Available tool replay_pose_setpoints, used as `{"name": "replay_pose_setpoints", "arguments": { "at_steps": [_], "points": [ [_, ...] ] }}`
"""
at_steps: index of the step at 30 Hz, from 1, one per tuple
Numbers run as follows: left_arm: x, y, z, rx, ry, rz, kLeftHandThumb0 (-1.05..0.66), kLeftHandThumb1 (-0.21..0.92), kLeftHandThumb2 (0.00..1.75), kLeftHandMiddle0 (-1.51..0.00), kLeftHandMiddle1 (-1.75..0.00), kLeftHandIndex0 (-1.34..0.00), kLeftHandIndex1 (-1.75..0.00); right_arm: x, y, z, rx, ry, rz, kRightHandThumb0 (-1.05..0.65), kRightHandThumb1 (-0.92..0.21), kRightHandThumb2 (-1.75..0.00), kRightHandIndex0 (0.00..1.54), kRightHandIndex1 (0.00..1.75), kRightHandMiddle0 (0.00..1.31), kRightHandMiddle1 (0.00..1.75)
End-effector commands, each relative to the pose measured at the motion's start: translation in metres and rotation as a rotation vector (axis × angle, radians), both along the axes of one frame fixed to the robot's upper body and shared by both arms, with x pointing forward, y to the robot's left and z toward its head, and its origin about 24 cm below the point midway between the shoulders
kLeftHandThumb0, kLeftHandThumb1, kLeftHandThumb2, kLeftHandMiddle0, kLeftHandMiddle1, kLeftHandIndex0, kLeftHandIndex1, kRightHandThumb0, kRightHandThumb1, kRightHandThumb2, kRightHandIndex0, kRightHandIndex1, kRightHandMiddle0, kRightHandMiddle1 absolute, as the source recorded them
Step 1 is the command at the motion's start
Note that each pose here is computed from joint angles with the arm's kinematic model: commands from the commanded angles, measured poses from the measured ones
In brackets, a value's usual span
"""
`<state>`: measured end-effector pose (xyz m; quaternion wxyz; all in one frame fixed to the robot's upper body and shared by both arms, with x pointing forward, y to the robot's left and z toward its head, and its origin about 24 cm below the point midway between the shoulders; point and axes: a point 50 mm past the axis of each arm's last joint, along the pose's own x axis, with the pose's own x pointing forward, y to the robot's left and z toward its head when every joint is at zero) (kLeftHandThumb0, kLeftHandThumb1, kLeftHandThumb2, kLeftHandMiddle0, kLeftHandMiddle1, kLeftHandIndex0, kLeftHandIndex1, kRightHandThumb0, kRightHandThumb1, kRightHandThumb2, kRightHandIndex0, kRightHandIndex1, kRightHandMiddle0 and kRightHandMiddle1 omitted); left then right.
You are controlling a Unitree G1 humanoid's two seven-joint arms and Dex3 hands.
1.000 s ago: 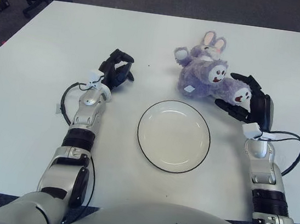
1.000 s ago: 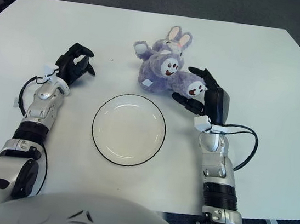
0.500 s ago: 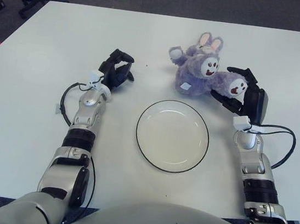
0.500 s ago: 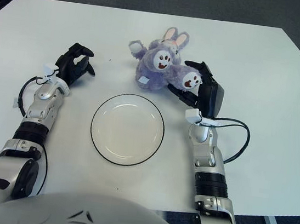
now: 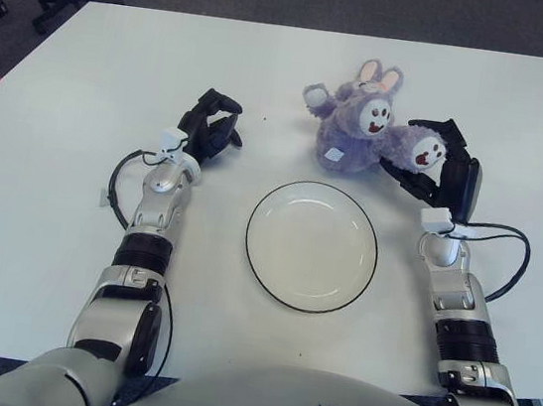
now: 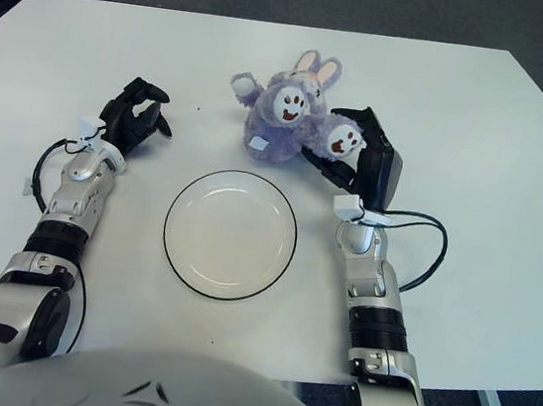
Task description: Put the doll into the plate.
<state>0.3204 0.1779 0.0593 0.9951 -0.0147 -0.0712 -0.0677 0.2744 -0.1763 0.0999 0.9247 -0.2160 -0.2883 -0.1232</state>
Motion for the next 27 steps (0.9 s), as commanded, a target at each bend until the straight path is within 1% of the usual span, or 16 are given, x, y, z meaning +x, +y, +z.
{"name": "replay_pose_setpoints", "arguments": {
  "at_steps": [1, 2, 5, 6, 11, 14, 17, 18, 19, 20, 21, 25, 27],
  "points": [
    [-0.006, 0.000, -0.019, 0.003, 0.086, -0.009, -0.36, 0.92, 0.34, -0.73, -1.75, -0.39, -1.55, 0.002, 0.004, 0.000, 0.076, 0.011, 0.088, -0.01, -0.92, -0.15, 0.61, 1.15, 0.50, 1.38],
    [-0.006, 0.000, -0.019, 0.003, 0.086, -0.009, -0.36, 0.92, 0.34, -0.73, -1.75, -0.39, -1.56, 0.002, 0.003, 0.000, 0.083, 0.013, 0.098, 0.00, -0.92, -0.16, 0.61, 1.14, 0.50, 1.39],
    [-0.006, 0.000, -0.020, 0.005, 0.086, -0.010, -0.36, 0.92, 0.34, -0.73, -1.75, -0.39, -1.56, 0.004, 0.005, -0.001, 0.224, 0.063, 0.241, 0.00, -0.92, -0.18, 0.60, 1.15, 0.46, 1.43],
    [-0.006, 0.000, -0.020, 0.005, 0.086, -0.010, -0.36, 0.92, 0.34, -0.73, -1.75, -0.39, -1.56, 0.004, 0.005, -0.001, 0.251, 0.071, 0.270, 0.00, -0.92, -0.18, 0.59, 1.15, 0.46, 1.44],
    [-0.006, 0.001, -0.020, 0.007, 0.087, -0.011, -0.36, 0.92, 0.34, -0.73, -1.75, -0.39, -1.56, 0.006, 0.003, -0.001, 0.316, 0.101, 0.352, 0.00, -0.92, -0.19, 0.58, 1.16, 0.44, 1.46],
    [-0.006, 0.001, -0.020, 0.013, 0.086, -0.012, -0.36, 0.92, 0.34, -0.73, -1.75, -0.39, -1.55, 0.008, 0.003, 0.000, 0.360, 0.130, 0.416, 0.00, -0.92, -0.20, 0.56, 1.18, 0.46, 1.45],
    [-0.006, 0.001, -0.020, 0.017, 0.085, -0.013, -0.36, 0.92, 0.34, -0.73, -1.75, -0.39, -1.55, 0.009, 0.002, 0.000, 0.374, 0.147, 0.446, 0.00, -0.92, -0.20, 0.52, 1.21, 0.48, 1.43],
    [-0.006, 0.001, -0.020, 0.017, 0.085, -0.013, -0.36, 0.92, 0.34, -0.73, -1.75, -0.39, -1.55, 0.010, 0.002, 0.000, 0.379, 0.155, 0.458, -0.07, -0.92, -0.20, 0.51, 1.11, 0.50, 1.42],
    [-0.006, 0.001, -0.020, 0.018, 0.085, -0.013, -0.36, 0.92, 0.34, -0.73, -1.75, -0.39, -1.55, 0.010, 0.002, 0.000, 0.382, 0.160, 0.467, -0.18, -0.92, -0.18, 0.52, 0.87, 0.52, 1.39],
    [-0.006, 0.001, -0.020, 0.018, 0.085, -0.013, -0.36, 0.92, 0.34, -0.73, -1.75, -0.39, -1.55, 0.010, 0.002, 0.000, 0.385, 0.164, 0.474, -0.21, -0.92, -0.18, 0.54, 0.76, 0.53, 1.38],
    [-0.006, 0.001, -0.020, 0.018, 0.085, -0.013, -0.36, 0.92, 0.34, -0.73, -1.75, -0.39, -1.55, 0.010, 0.002, 0.000, 0.386, 0.166, 0.477, -0.27, -0.92, -0.18, 0.57, 0.60, 0.54, 1.37],
    [-0.006, 0.001, -0.020, 0.022, 0.084, -0.015, -0.36, 0.92, 0.34, -0.73, -1.75, -0.39, -1.55, 0.013, 0.005, 0.001, 0.425, 0.227, 0.584, -0.34, -0.92, -0.17, 0.62, 0.26, 0.56, 1.35],
    [-0.006, 0.001, -0.020, 0.022, 0.083, -0.016, -0.36, 0.92, 0.34, -0.73, -1.75, -0.39, -1.56, 0.013, 0.004, 0.001, 0.430, 0.235, 0.598, -0.35, -0.92, -0.17, 0.62, 0.19, 0.56, 1.35]
  ]
}}
